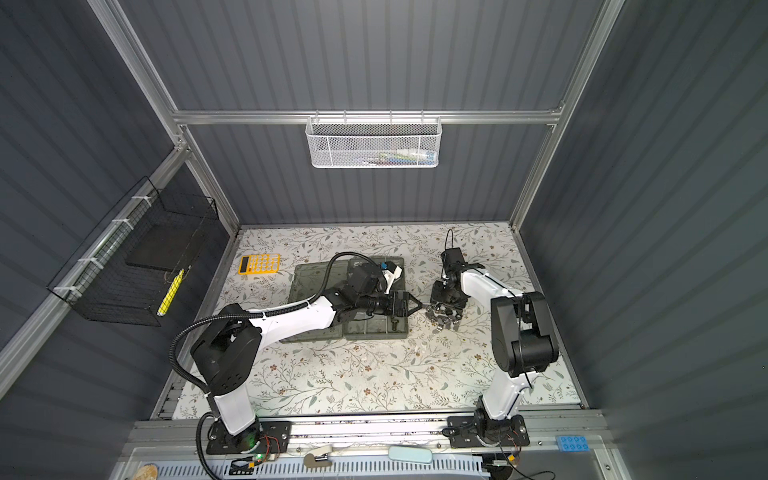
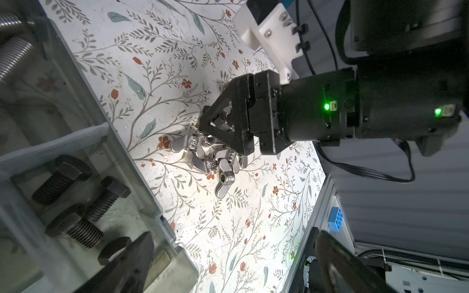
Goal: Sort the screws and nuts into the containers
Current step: 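Lower the right gripper and grasp a black bolt by its head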
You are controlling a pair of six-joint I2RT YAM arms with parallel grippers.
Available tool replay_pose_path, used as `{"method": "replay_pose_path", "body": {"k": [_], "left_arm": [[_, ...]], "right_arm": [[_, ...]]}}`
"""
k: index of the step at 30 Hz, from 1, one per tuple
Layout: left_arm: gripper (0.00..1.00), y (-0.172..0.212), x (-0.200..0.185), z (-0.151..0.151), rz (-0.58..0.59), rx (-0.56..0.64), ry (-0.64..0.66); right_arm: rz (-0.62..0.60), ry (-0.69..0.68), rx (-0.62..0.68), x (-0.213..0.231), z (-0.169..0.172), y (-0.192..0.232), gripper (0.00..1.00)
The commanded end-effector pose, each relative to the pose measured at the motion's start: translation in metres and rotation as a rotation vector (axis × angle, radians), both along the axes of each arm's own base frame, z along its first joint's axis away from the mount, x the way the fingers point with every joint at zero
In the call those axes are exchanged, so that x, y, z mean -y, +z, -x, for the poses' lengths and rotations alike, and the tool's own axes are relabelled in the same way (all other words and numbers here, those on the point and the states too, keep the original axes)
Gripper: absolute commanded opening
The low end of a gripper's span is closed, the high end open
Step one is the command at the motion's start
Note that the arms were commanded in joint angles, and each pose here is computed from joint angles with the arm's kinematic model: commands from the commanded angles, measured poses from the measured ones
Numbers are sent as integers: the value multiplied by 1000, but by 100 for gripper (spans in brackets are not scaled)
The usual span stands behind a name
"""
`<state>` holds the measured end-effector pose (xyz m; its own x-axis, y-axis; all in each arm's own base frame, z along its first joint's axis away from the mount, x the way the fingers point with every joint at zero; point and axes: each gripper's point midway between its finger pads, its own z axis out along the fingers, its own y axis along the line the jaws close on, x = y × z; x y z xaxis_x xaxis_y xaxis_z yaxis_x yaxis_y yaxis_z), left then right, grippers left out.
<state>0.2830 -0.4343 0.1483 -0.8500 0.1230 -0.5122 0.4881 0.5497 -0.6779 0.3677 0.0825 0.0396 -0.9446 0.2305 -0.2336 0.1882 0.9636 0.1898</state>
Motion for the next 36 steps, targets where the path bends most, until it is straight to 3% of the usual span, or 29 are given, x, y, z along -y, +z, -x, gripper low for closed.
{"method": "replay_pose_path", "body": {"k": [1, 18, 29, 36], "left_arm": [[100, 4, 6, 3, 17, 15, -37], [100, 2, -1, 1, 6, 7, -40], [100, 3, -6, 4, 2, 7, -32], [100, 2, -9, 4, -1, 5, -29]], "right_arm": [[-19, 4, -4, -4, -6, 0, 54], [-28, -8, 42, -7, -19, 19, 50], [-32, -1, -13, -13, -27, -6, 45], [5, -10, -52, -5, -15, -17, 44]]}}
